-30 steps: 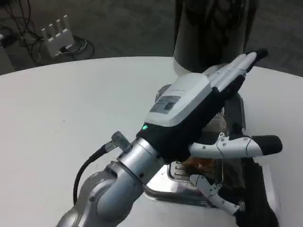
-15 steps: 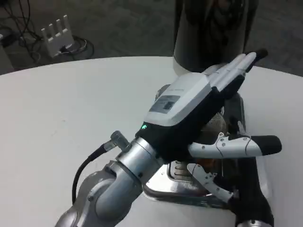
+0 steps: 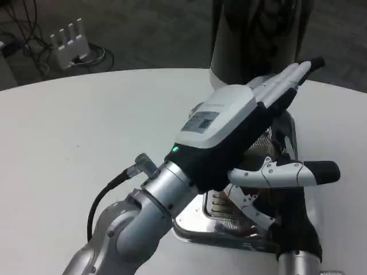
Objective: Grasp the cup under the faucet to collect the drink, then remove the cup.
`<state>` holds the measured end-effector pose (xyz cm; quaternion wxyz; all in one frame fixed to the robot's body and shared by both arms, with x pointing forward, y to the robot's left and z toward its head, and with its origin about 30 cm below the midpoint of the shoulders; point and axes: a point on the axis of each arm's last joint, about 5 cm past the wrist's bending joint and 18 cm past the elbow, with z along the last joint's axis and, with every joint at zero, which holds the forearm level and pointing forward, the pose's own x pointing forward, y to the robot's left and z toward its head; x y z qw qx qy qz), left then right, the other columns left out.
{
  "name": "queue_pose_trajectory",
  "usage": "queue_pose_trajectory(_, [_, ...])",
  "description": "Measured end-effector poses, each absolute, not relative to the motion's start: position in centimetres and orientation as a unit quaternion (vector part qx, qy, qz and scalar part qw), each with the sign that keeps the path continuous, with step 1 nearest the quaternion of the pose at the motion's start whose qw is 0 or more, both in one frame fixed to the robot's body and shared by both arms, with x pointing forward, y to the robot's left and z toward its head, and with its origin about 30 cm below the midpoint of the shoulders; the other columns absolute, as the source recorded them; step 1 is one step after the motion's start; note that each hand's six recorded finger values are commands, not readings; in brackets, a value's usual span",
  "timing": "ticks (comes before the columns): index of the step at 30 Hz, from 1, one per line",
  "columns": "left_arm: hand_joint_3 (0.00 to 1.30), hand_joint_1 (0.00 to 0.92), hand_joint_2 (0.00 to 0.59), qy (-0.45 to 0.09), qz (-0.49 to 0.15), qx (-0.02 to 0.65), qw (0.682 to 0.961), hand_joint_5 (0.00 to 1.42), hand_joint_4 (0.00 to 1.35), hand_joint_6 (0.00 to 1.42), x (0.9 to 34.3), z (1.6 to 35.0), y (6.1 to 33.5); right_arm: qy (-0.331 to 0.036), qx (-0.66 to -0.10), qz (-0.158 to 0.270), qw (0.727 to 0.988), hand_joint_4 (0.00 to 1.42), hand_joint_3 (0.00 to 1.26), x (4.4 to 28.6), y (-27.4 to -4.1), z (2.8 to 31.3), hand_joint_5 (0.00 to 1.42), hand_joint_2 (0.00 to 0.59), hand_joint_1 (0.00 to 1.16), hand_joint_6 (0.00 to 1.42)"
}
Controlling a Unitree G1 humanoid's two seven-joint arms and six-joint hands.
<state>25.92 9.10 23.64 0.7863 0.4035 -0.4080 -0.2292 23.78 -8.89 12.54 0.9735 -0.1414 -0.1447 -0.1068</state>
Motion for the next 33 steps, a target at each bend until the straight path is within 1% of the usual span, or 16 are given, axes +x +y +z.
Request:
queue_pose_trajectory(7, [0.02, 0.0, 0.069, -0.409, -0.229, 0.404, 0.786, 0.09, 0.0, 0.04, 26.0, 23.7, 9.2, -0.142, -0.144, -0.112, 0.973, 0.11, 0.05, 24.0, -8.5, 12.6, 0.16, 0.189, 0.76, 0.2])
queue_pose_trajectory(9, [0.02, 0.0, 0.069, -0.409, -0.229, 0.404, 0.785, 0.09, 0.0, 0.04, 26.1, 23.7, 9.2, -0.142, -0.145, -0.115, 0.973, 0.12, 0.05, 24.0, -8.4, 12.6, 0.19, 0.189, 0.76, 0.2])
queue_pose_trajectory(14, [0.02, 0.0, 0.069, -0.409, -0.227, 0.404, 0.786, 0.09, 0.0, 0.04, 26.1, 23.7, 9.3, -0.146, -0.151, -0.12, 0.97, 0.21, 0.11, 23.9, -7.9, 12.7, 0.3, 0.178, 0.79, 0.29])
queue_pose_trajectory(16, [0.02, 0.0, 0.069, -0.409, -0.225, 0.402, 0.787, 0.09, 0.0, 0.04, 26.1, 23.8, 9.4, -0.146, -0.152, -0.124, 0.97, 0.3, 0.15, 24.0, -7.8, 12.8, 0.39, 0.175, 0.8, 0.35])
queue_pose_trajectory(18, [0.02, 0.0, 0.069, -0.409, -0.227, 0.403, 0.786, 0.09, 0.0, 0.04, 26.2, 23.8, 9.5, -0.148, -0.151, -0.133, 0.968, 0.34, 0.18, 24.3, -7.5, 13.0, 0.44, 0.169, 0.82, 0.4])
queue_pose_trajectory(21, [0.02, 0.0, 0.069, -0.408, -0.228, 0.399, 0.789, 0.09, 0.0, 0.04, 26.2, 23.9, 9.7, -0.15, -0.15, -0.136, 0.968, 0.43, 0.25, 24.7, -7.1, 13.3, 0.54, 0.166, 0.86, 0.47])
queue_pose_trajectory(24, [0.02, 0.0, 0.069, -0.409, -0.228, 0.401, 0.788, 0.09, 0.0, 0.04, 26.2, 23.9, 9.8, -0.151, -0.149, -0.139, 0.967, 0.47, 0.3, 25.0, -6.8, 13.4, 0.6, 0.158, 0.89, 0.53])
queue_pose_trajectory(27, [0.02, 0.0, 0.068, -0.41, -0.228, 0.403, 0.786, 0.09, 0.0, 0.04, 26.1, 24.1, 10.0, -0.147, -0.137, -0.149, 0.968, 0.55, 0.38, 25.5, -6.7, 13.6, 0.69, 0.166, 0.93, 0.6])
queue_pose_trajectory(28, [0.02, 0.0, 0.067, -0.41, -0.228, 0.403, 0.786, 0.09, 0.0, 0.04, 26.1, 24.2, 10.0, -0.147, -0.137, -0.151, 0.968, 0.6, 0.44, 25.5, -6.7, 13.7, 0.74, 0.165, 0.93, 0.68])
queue_pose_trajectory(33, [0.03, 0.0, 0.06, -0.408, -0.225, 0.398, 0.79, 0.09, 0.0, 0.06, 26.0, 24.2, 10.4, -0.151, -0.137, -0.167, 0.965, 0.71, 0.59, 25.5, -6.7, 13.7, 0.88, 0.168, 0.97, 0.88])
